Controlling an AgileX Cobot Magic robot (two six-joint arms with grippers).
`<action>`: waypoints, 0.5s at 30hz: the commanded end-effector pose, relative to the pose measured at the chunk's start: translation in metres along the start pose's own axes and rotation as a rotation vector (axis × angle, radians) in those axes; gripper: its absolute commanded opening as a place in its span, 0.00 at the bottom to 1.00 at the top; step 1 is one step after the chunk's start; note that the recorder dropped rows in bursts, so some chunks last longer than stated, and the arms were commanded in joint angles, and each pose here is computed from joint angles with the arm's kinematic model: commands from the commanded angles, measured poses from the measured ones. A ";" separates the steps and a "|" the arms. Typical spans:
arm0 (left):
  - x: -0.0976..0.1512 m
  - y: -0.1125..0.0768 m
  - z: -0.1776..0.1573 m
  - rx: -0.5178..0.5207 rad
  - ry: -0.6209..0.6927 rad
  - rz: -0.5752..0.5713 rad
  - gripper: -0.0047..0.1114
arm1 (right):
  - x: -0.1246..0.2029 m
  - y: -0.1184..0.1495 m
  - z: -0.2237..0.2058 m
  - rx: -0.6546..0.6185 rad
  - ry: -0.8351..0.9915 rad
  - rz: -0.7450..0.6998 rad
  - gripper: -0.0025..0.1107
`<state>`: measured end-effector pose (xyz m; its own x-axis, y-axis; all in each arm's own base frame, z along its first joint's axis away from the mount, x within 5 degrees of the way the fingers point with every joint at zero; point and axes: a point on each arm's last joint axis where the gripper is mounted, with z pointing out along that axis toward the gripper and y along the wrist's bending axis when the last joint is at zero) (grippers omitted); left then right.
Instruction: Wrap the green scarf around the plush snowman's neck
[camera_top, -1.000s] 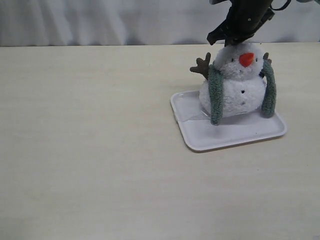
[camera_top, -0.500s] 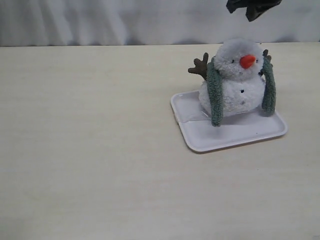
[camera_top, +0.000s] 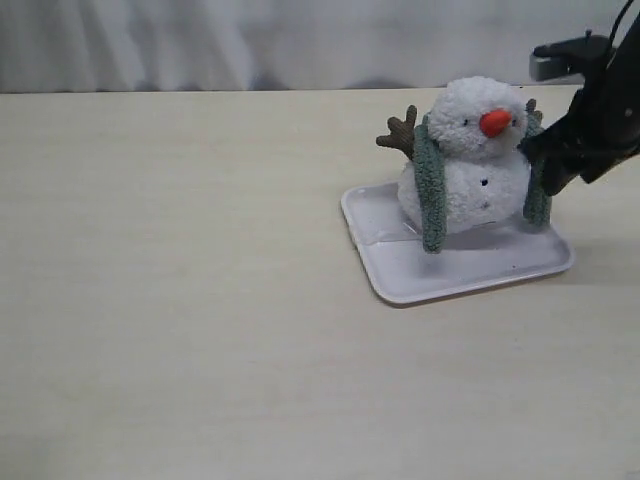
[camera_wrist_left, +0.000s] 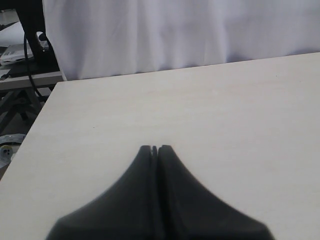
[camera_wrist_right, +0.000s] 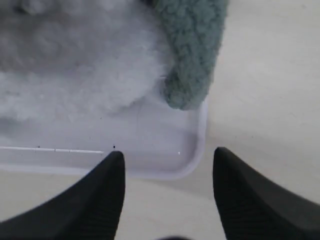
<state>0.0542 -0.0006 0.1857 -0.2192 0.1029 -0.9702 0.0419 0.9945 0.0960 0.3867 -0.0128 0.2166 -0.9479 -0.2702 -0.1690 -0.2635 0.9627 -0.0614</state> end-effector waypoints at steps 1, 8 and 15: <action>0.000 0.000 0.000 -0.004 -0.007 -0.006 0.04 | 0.003 -0.001 0.026 0.072 -0.160 0.015 0.48; 0.000 0.000 0.000 -0.004 -0.007 -0.006 0.04 | -0.006 -0.007 0.034 0.156 -0.330 0.039 0.47; 0.000 0.000 0.000 -0.004 -0.007 -0.006 0.04 | -0.010 -0.005 0.033 0.125 -0.376 0.061 0.08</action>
<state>0.0542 -0.0006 0.1857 -0.2192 0.1029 -0.9702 0.0419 0.9945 0.0960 0.4033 -0.0162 0.1872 -0.8273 -0.2176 -0.5179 -0.1539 0.9744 -0.1637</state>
